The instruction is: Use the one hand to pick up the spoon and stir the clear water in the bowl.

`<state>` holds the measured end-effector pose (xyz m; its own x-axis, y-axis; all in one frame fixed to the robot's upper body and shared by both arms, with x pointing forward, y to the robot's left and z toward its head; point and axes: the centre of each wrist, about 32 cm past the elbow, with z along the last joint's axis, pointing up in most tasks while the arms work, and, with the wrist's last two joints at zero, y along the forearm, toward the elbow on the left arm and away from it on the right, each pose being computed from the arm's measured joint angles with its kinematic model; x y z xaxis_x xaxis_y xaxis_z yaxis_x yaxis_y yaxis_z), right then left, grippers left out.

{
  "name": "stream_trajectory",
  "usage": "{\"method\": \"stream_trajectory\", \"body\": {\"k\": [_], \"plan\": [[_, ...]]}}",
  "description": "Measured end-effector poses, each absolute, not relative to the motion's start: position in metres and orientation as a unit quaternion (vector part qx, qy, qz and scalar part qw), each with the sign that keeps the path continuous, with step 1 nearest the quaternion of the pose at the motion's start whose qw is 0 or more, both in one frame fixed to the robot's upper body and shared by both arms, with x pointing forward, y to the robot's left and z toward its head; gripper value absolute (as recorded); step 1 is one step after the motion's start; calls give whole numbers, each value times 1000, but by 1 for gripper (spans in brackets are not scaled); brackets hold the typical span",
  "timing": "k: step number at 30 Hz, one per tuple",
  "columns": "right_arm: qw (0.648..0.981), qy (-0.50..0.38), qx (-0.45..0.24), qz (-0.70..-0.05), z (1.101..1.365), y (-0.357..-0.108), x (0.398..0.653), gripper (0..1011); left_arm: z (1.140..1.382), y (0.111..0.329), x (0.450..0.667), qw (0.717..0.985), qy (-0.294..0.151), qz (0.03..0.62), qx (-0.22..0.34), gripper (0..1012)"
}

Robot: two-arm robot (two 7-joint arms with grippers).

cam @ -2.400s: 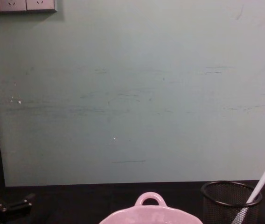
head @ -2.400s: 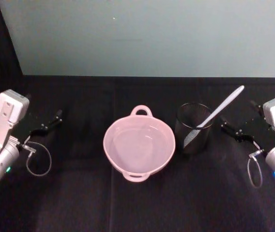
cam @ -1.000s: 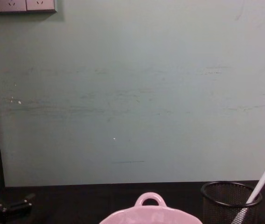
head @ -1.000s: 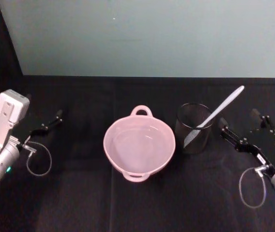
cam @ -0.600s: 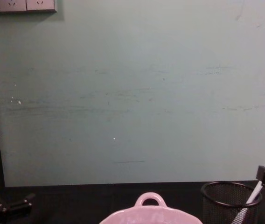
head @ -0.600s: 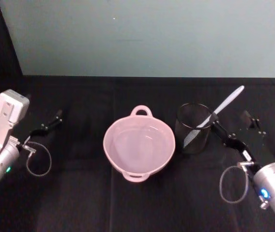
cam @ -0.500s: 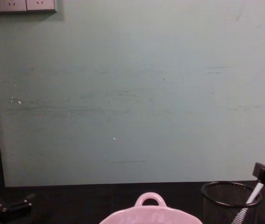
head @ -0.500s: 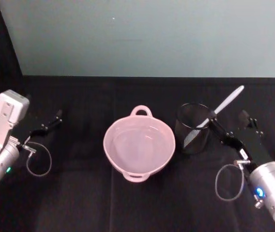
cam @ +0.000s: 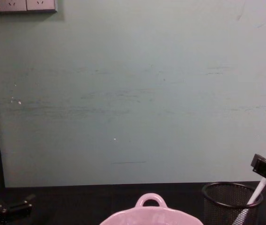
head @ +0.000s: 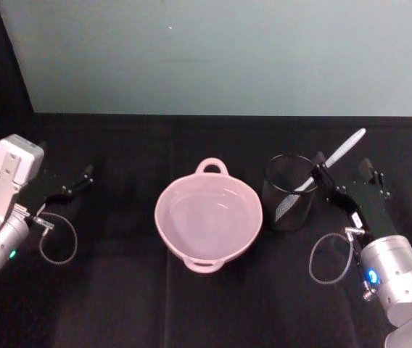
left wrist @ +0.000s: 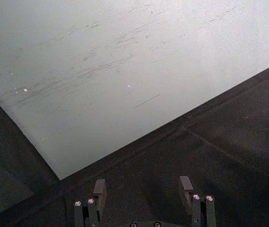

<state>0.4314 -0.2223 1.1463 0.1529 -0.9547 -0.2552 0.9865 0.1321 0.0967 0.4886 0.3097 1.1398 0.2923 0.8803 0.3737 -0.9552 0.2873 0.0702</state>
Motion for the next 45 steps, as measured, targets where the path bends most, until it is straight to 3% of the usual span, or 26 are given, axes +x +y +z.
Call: {"method": "stream_trajectory", "body": {"k": [20, 45], "plan": [[727, 96, 126, -668, 1149, -218, 448, 1003, 1140, 310, 489, 791, -132, 580, 141, 1011], [730, 125, 137, -658, 1162, -213, 460, 1003, 1140, 310, 489, 791, -132, 580, 141, 1011]]}}
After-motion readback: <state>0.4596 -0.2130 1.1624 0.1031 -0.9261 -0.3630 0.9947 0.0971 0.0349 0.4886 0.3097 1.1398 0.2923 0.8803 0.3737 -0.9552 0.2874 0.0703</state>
